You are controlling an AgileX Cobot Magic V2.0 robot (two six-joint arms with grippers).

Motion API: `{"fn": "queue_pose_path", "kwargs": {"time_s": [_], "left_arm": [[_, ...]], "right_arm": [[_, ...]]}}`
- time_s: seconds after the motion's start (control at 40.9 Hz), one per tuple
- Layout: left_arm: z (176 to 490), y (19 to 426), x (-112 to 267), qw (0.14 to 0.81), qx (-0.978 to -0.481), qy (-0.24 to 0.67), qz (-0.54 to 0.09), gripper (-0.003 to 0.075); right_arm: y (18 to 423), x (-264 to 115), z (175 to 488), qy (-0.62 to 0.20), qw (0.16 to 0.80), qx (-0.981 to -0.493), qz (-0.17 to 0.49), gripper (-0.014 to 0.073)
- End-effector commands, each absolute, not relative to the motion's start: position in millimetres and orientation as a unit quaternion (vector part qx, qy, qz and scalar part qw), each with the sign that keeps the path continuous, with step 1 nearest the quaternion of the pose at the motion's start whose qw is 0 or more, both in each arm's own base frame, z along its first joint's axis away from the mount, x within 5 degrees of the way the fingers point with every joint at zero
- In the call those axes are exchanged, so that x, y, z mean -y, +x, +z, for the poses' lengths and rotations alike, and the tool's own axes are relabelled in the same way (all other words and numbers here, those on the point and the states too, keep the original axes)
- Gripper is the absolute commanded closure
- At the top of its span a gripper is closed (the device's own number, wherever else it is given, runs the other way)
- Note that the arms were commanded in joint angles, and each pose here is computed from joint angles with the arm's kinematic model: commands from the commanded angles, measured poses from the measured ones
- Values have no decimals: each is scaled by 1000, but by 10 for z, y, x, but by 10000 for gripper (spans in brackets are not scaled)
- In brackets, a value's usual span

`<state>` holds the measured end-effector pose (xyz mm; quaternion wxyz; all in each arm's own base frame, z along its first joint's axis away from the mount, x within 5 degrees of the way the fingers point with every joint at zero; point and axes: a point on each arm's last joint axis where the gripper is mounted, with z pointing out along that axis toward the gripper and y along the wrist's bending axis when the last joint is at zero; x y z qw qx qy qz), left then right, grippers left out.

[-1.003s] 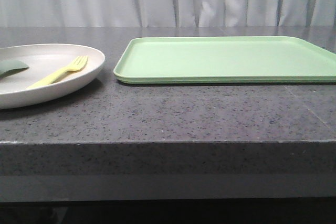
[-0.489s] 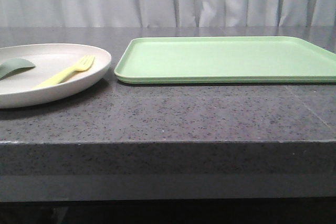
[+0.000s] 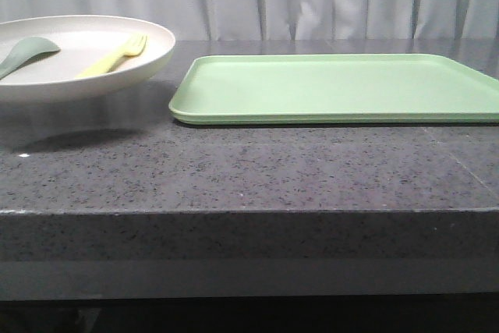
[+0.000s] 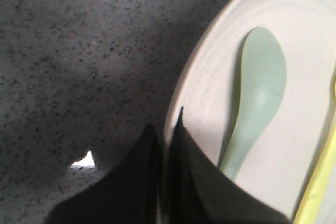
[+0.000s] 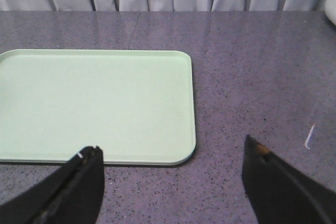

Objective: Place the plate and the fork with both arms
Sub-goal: 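Lift the plate with the left gripper and carry it onto the green tray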

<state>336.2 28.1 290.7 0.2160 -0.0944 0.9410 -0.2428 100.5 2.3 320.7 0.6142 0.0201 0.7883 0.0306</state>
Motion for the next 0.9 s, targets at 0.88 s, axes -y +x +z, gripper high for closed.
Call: {"fn": "queue_pose_path", "kwargs": {"time_s": [0.88], "left_arm": [[3199, 4348, 2345, 245, -909, 55, -332, 738]], "right_arm": [[1024, -19, 3362, 16, 643, -765, 26, 26]]}}
